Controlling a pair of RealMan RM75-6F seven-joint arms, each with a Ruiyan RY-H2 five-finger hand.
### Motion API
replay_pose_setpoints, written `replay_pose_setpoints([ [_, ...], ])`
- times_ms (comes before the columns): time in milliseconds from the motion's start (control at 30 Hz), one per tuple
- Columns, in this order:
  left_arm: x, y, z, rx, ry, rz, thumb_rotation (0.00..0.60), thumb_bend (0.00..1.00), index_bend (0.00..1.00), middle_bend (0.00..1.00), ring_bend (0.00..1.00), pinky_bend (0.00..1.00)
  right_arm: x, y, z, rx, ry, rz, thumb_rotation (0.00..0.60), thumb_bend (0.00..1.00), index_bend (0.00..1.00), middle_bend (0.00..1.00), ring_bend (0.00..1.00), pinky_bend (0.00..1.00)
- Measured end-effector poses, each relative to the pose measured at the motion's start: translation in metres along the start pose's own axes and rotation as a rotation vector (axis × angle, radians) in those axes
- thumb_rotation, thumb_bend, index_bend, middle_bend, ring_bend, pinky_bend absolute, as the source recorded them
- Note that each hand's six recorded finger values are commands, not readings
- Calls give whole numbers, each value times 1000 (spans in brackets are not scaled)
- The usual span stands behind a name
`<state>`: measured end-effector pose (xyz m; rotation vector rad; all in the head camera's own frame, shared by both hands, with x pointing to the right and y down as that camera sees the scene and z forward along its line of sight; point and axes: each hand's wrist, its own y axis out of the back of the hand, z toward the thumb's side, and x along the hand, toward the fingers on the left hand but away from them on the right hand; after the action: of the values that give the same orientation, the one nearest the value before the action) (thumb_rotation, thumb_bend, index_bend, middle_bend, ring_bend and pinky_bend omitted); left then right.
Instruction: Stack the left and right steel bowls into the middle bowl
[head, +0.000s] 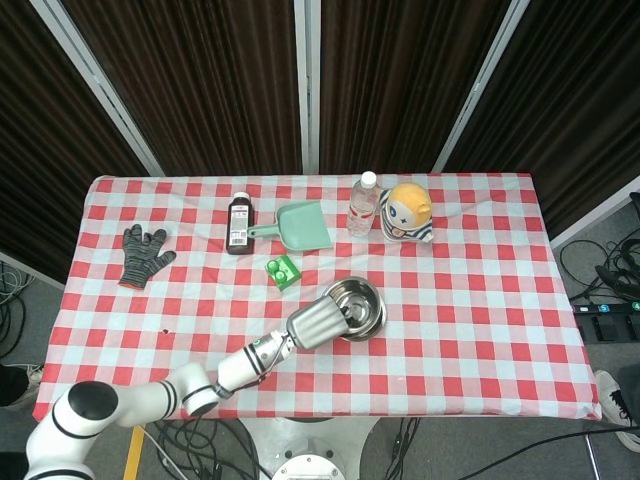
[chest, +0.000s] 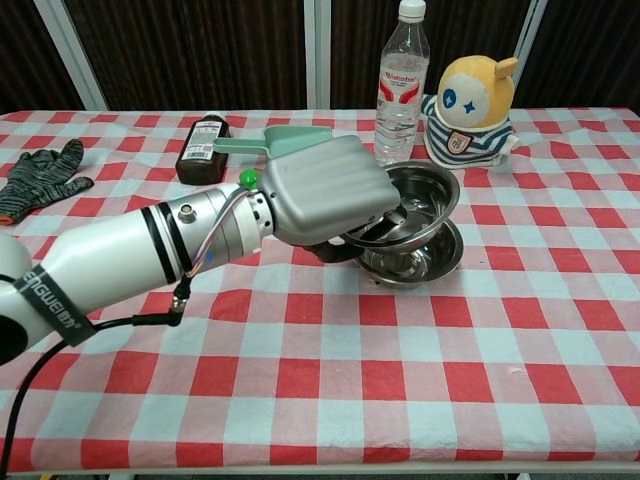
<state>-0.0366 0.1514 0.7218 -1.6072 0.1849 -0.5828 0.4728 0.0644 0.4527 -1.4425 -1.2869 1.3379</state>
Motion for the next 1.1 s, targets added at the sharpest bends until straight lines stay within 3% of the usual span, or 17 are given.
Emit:
replay_pose_setpoints([
  [433, 7, -4, 7, -37, 10, 3, 600, 384, 651, 682, 1000, 993, -2, 2, 3, -20, 12, -16, 600, 90, 154, 172, 0, 0],
  [700, 2, -10, 8, -33, -13, -15, 600, 204, 387, 499, 982, 978, -3, 1, 2, -26, 7, -21, 600, 87, 154, 172, 0, 0],
  [1100, -5, -1, -10, -51, 8, -19, 600, 141, 363, 452, 972, 966, 0, 5, 5, -28, 14, -26, 600, 87, 154, 173, 0, 0],
])
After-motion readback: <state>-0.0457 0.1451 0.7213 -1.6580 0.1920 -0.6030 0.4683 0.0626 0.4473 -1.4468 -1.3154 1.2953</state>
